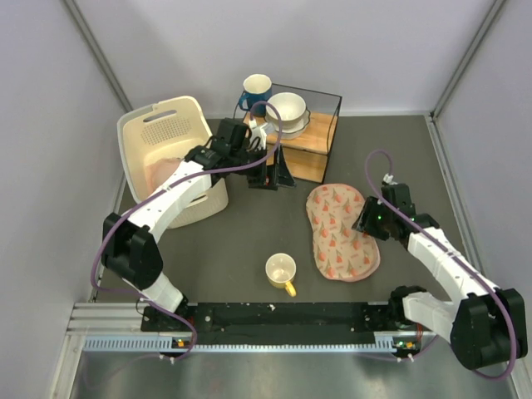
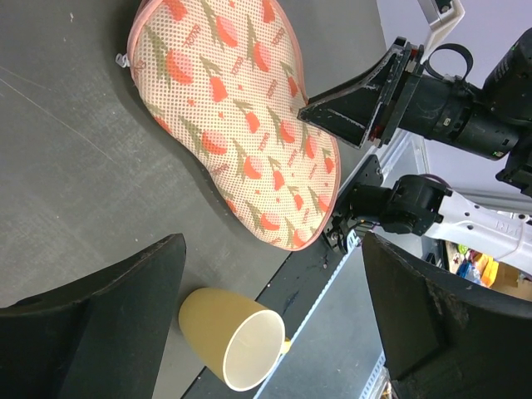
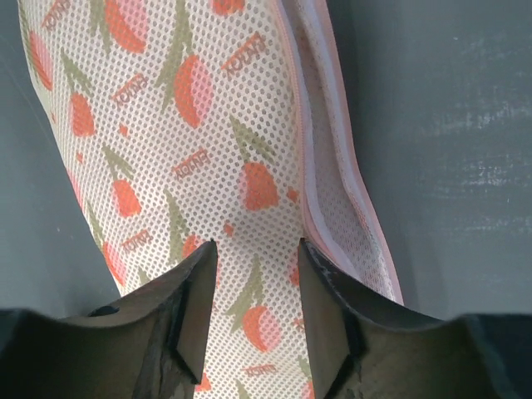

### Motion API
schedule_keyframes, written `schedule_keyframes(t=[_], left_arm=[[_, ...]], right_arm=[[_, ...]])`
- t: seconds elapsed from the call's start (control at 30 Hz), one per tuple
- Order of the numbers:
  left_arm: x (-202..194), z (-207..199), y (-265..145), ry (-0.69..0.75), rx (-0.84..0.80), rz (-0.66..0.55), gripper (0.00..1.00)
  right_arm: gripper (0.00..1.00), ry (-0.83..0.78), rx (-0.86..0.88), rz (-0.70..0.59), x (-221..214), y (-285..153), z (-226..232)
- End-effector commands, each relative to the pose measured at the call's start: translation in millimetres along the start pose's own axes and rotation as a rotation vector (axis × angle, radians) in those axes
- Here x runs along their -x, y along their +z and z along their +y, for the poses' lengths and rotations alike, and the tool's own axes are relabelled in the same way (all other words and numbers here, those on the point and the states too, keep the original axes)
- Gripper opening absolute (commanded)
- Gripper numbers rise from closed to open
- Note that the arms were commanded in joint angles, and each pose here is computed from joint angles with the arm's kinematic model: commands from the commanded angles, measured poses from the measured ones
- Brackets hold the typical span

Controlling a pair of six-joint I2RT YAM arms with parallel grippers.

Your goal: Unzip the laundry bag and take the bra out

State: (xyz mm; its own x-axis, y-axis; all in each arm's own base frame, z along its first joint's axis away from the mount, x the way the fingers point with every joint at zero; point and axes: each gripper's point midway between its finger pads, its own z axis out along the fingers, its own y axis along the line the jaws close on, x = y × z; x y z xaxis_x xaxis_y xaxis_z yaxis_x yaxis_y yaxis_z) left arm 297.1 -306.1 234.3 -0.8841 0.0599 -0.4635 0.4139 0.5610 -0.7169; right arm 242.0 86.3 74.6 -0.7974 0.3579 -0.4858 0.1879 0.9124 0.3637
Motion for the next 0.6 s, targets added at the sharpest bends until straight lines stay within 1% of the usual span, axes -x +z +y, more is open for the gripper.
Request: schedule_keyframes(t=[0.0, 0.07, 0.1, 0.2, 0.27, 0.3, 0.33, 0.37, 0.4, 0.5, 0.57], left_arm=[[6, -18, -9, 0.054, -0.042, -0.029, 0.92], [6, -17, -9, 0.054, -0.039, -0.031, 0.92], [6, -17, -9, 0.055, -0.038, -0.031, 0.92], [7, -16, -9, 0.057, -0.037, -0.031, 0.92], [8, -17, -9, 0.060, -0.039, -0.034, 0.92], [8, -17, -9, 0.063, -0.039, -0.035, 0.92], [8, -18, -10, 0.064, -0.041, -0.035, 0.92], [8, -18, -10, 0.065, -0.040, -0.036, 0.92], [8, -18, -9, 0.064, -0.040, -0.034, 0.92], [7, -16, -9, 0.060, -0.037, -0.030, 0.92], [6, -16, -9, 0.059, -0.038, -0.029, 0.92]], right_arm=[[0.32, -0.011, 0.046, -0.064, 21, -1, 12], [0.19, -0.018, 0.055, -0.088, 27, -6, 15], [0.07, -0.023, 0.057, -0.099, 29, -7, 16], [0.00, -0.049, 0.063, -0.115, 33, -11, 17], [0.00, -0.060, 0.037, -0.123, 35, -14, 13], [0.20, -0.064, -0.003, -0.136, 37, -14, 6], [0.37, -0.073, -0.015, -0.134, 36, -13, 3], [0.43, -0.076, -0.051, -0.136, 37, -11, -4], [0.47, -0.078, -0.074, -0.137, 37, -9, -8], [0.47, -0.085, -0.113, -0.100, 33, 1, -16], [0.46, -0.091, -0.114, -0.076, 29, 8, -17]])
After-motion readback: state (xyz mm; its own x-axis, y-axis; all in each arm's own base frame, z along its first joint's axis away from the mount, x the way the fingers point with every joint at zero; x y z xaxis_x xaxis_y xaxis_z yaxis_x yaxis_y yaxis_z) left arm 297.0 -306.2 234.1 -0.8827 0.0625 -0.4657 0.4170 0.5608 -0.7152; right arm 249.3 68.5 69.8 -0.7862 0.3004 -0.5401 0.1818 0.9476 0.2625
